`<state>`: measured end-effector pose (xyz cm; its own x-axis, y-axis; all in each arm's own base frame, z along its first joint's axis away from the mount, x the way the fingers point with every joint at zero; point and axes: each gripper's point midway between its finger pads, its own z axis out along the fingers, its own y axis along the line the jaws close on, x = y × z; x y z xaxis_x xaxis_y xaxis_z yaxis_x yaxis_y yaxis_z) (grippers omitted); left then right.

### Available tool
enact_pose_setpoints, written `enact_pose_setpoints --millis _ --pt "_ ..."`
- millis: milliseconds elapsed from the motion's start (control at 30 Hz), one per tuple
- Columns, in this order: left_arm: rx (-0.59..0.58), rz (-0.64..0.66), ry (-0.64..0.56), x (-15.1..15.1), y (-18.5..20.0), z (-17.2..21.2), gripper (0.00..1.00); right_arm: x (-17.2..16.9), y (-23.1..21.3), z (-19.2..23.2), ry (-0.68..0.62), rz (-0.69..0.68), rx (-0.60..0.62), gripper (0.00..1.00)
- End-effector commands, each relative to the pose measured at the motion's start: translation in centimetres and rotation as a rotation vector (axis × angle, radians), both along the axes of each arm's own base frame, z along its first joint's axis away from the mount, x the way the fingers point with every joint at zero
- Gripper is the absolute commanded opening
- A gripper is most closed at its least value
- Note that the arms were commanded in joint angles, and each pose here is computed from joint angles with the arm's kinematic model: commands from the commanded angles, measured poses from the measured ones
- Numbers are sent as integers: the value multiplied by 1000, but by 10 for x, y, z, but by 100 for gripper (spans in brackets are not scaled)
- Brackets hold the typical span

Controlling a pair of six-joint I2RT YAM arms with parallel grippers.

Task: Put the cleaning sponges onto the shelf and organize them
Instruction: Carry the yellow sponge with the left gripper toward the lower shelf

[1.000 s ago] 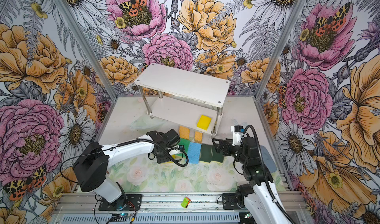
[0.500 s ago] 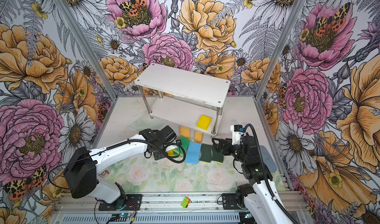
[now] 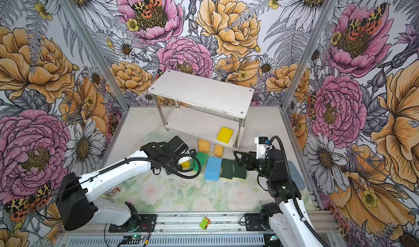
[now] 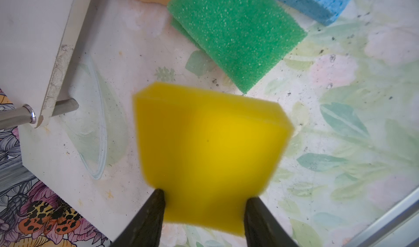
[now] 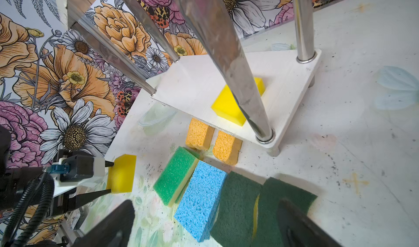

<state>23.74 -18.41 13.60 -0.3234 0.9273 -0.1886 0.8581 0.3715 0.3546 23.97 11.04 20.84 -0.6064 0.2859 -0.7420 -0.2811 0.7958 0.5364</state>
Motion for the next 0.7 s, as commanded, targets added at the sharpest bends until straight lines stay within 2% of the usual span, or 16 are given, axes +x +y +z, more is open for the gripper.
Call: enact_pose_setpoints --millis 0,133,300,533,667 --pt "-18 22 -7 1 2 4 57 2 1 20 -50 1 15 100" --pt "-25 18 22 -2 0 -1 56 1 2 19 -49 1 16 100" --pt "-43 33 -5 4 -2 8 56 2 1 17 -44 0 11 100" --pt "-233 54 -83 27 -37 40 57 3 1 14 -36 -2 7 100" --pt "-298 91 -149 49 -55 54 57 2 1 15 -40 -3 7 100"
